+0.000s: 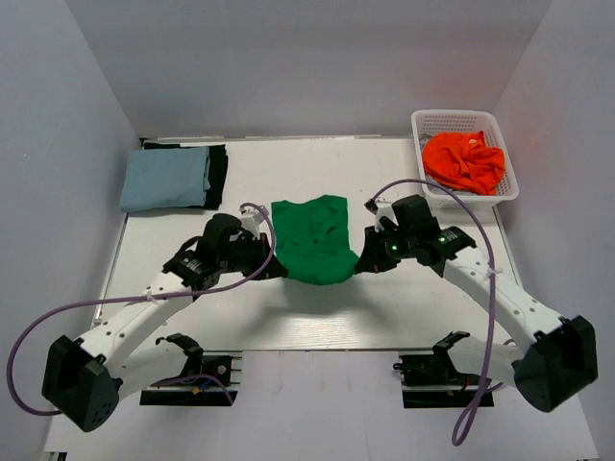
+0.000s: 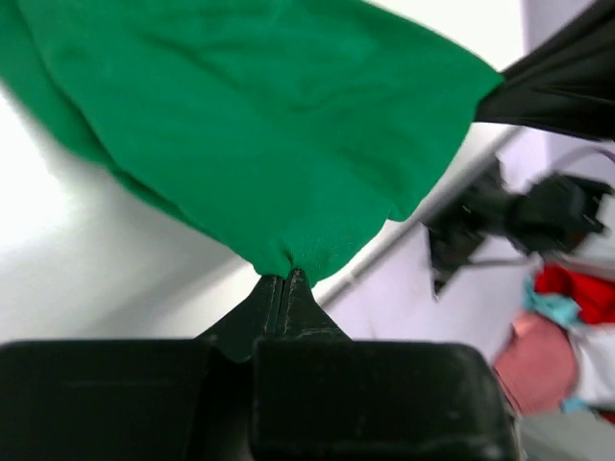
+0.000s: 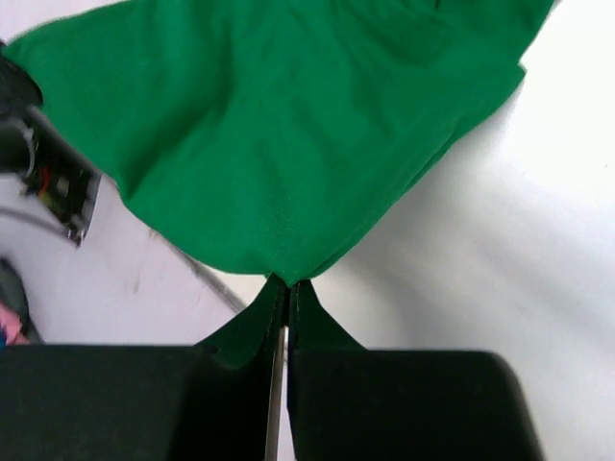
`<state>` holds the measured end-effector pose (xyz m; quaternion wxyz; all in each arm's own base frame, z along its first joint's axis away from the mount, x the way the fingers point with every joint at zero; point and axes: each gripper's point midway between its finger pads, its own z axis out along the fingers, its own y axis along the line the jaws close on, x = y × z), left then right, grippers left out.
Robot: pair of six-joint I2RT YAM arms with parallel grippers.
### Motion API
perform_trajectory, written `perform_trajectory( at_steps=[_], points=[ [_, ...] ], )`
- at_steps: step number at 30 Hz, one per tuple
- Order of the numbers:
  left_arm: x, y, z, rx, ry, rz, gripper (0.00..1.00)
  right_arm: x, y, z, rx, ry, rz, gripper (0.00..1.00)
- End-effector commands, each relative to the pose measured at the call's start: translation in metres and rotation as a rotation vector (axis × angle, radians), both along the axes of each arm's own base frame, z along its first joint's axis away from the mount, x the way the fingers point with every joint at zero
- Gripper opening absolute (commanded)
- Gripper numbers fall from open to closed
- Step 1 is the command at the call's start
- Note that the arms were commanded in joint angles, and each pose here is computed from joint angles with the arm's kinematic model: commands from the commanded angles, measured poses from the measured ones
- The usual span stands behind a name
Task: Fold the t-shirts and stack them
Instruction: Grab one side of the 2/3 rectangular tshirt with both arms
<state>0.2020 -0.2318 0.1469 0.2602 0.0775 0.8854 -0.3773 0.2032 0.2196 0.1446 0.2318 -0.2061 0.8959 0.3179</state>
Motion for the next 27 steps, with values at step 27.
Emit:
perform_trajectory(
  at_steps=[27],
  points=[
    [0.064,0.022,0.053,0.052,-0.109,0.347,0.0,0.065,-0.001,0.068,0.122,-0.177,-0.192,0.0]
  ],
)
